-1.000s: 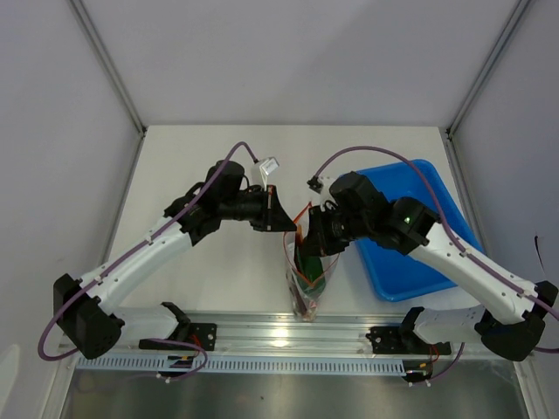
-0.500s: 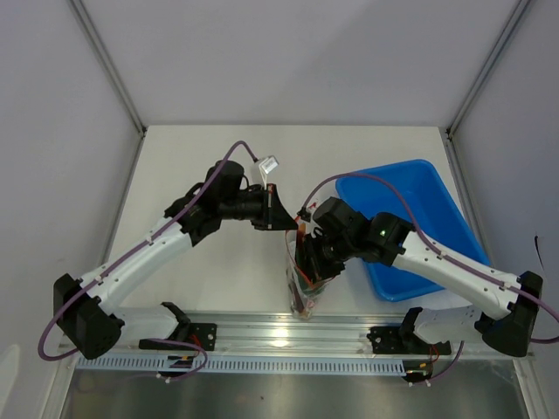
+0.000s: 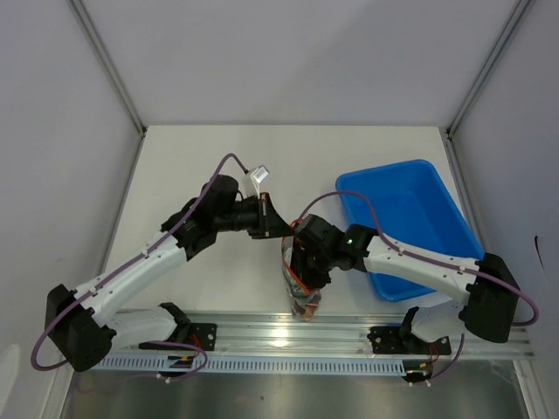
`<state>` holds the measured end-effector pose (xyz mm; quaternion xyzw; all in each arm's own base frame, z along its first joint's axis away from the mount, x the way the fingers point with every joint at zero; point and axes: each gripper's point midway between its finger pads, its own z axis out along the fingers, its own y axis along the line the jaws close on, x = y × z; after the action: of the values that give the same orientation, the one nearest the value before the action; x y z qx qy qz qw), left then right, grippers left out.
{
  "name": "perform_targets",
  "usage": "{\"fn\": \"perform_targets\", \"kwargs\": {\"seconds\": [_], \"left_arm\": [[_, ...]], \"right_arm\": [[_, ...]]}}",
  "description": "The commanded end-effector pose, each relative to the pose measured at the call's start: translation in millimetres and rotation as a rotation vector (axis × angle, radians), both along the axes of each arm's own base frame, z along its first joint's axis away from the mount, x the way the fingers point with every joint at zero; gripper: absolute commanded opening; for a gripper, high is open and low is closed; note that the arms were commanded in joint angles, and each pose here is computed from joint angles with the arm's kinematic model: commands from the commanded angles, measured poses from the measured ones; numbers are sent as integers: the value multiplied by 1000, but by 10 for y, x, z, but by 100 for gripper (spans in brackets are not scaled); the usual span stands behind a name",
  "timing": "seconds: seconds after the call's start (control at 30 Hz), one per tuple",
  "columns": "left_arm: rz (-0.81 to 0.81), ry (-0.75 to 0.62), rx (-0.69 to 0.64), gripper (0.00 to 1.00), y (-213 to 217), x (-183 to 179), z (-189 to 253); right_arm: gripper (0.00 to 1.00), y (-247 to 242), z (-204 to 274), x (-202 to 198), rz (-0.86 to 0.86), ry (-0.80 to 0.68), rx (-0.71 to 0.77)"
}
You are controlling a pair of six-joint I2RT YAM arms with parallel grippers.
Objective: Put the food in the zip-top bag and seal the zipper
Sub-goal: Adjust the zipper food storage bag at the center of the board.
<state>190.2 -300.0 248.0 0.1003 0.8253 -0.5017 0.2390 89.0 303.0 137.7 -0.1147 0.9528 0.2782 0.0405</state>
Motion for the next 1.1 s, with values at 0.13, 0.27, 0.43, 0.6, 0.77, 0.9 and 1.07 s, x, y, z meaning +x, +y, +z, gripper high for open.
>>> {"fn": "perform_targets", "kwargs": {"seconds": [0.13,0.27,0.43,0.6,0.77,0.9,1.07], "left_arm": [[60,-59,-43,1,55,-3,170],[88,-53,-11,1,117,9,69],[101,-46,32,1,158,17,-86],[107,-60,63,1,205,26,-175],[97,-96,78,0,219,37,-114],[92,-132,80,1,249,30,-29],[88,-156,70,1,253,31,80]], "right_arm": [[0,56,-579,104,-78,22,-125],[0,-98,-888,121,-94,10,-234],[0,-72,-897,111,-70,-18,-226],[7,182,-235,268,-18,-141,-74],[30,191,399,351,-14,-236,5],[51,170,687,369,-20,-270,42],[54,136,819,383,-4,-309,60]]}}
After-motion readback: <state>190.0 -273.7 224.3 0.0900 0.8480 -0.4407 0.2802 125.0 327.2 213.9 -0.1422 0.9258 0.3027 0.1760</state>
